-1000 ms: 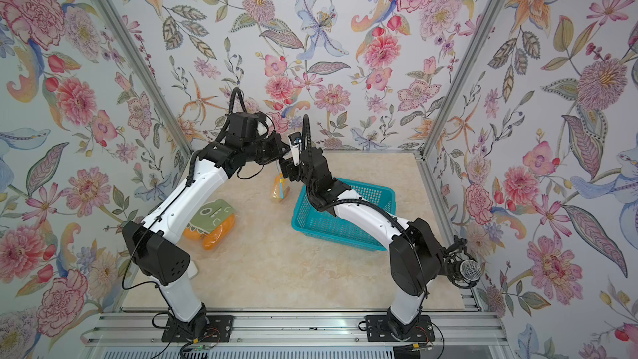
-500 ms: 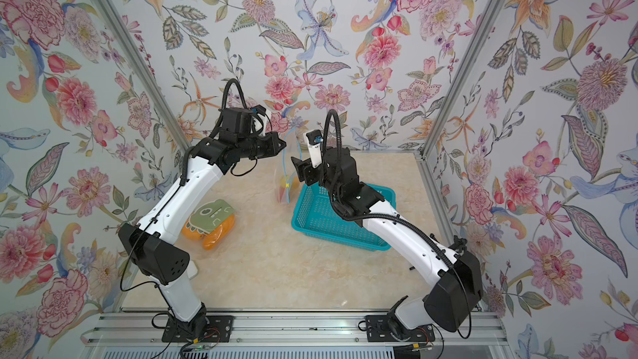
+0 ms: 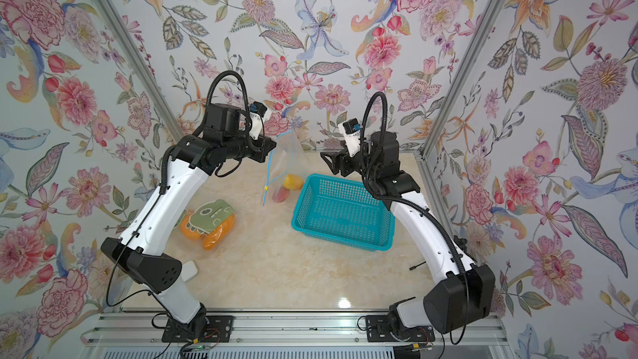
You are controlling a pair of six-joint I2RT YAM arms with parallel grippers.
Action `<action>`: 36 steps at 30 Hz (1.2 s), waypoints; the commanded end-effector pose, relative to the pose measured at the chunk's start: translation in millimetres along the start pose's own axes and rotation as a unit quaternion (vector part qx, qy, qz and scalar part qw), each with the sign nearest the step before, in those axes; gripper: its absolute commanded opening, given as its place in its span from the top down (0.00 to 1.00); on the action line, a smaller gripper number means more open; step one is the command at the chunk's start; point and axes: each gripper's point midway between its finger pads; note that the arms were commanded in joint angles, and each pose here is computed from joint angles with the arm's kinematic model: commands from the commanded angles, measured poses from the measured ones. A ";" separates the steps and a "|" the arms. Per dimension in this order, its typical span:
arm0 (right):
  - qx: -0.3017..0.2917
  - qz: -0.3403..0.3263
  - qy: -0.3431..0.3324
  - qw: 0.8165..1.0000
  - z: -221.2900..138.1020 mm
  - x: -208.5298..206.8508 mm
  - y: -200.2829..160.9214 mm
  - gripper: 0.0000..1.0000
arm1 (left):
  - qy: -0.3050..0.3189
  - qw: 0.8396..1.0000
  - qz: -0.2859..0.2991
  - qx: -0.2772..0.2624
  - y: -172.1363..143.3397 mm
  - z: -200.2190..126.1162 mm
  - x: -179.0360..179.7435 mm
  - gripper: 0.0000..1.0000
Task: Place the mango in a zip-top bag and seal the zipper
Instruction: Adjust the zipper food storage bag at the center of the board.
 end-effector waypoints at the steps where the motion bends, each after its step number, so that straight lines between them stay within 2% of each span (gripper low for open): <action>1: -0.033 -0.072 0.082 0.994 0.9 34.8 15.5 0.20 | -0.020 0.995 0.097 -0.027 10.8 -34.8 -14.1 1.00; 7: -0.054 -0.163 0.083 0.982 7.0 39.6 26.8 0.18 | -0.030 0.977 0.209 -0.034 4.0 -63.6 -24.7 1.00; 10: -0.071 -0.216 0.105 0.968 8.9 53.8 29.9 0.18 | -0.041 0.967 0.250 -0.029 -9.0 -73.4 -28.7 1.00; 16: -0.096 -0.331 0.130 0.930 19.2 93.2 32.7 0.18 | -0.056 0.963 0.264 -0.011 -29.7 -65.7 -27.9 1.00; 21: -0.113 -0.336 0.151 0.923 26.5 107.1 42.4 0.18 | -0.077 0.961 0.265 0.007 -41.8 -57.2 -31.8 1.00; 28: -0.123 -0.342 0.161 0.917 40.8 117.4 52.9 0.20 | -0.104 0.951 0.291 0.001 -44.2 -63.2 -48.3 1.00; 30: -0.129 -0.339 0.168 0.917 42.2 120.1 57.1 0.27 | -0.106 0.951 0.290 0.004 -45.8 -62.2 -49.4 1.00; 31: -0.134 -0.339 0.172 0.915 42.1 122.5 59.8 0.37 | -0.107 0.951 0.289 0.005 -46.5 -61.5 -50.0 1.00; 33: -0.139 -0.337 0.172 0.915 42.3 124.0 64.0 0.67 | -0.103 0.954 0.282 0.003 -45.3 -59.8 -48.9 1.00; 36: -0.132 -0.330 0.160 0.921 43.5 118.2 66.0 1.00 | -0.085 0.961 0.263 -0.021 -34.6 -61.8 -46.2 1.00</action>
Point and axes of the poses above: each gripper's point midway between its finger pads, its own z axis out along the fingers, its own x axis along the line the jaws close on, y = z × x, and after that the axes turned 13 degrees about -z, right-handed
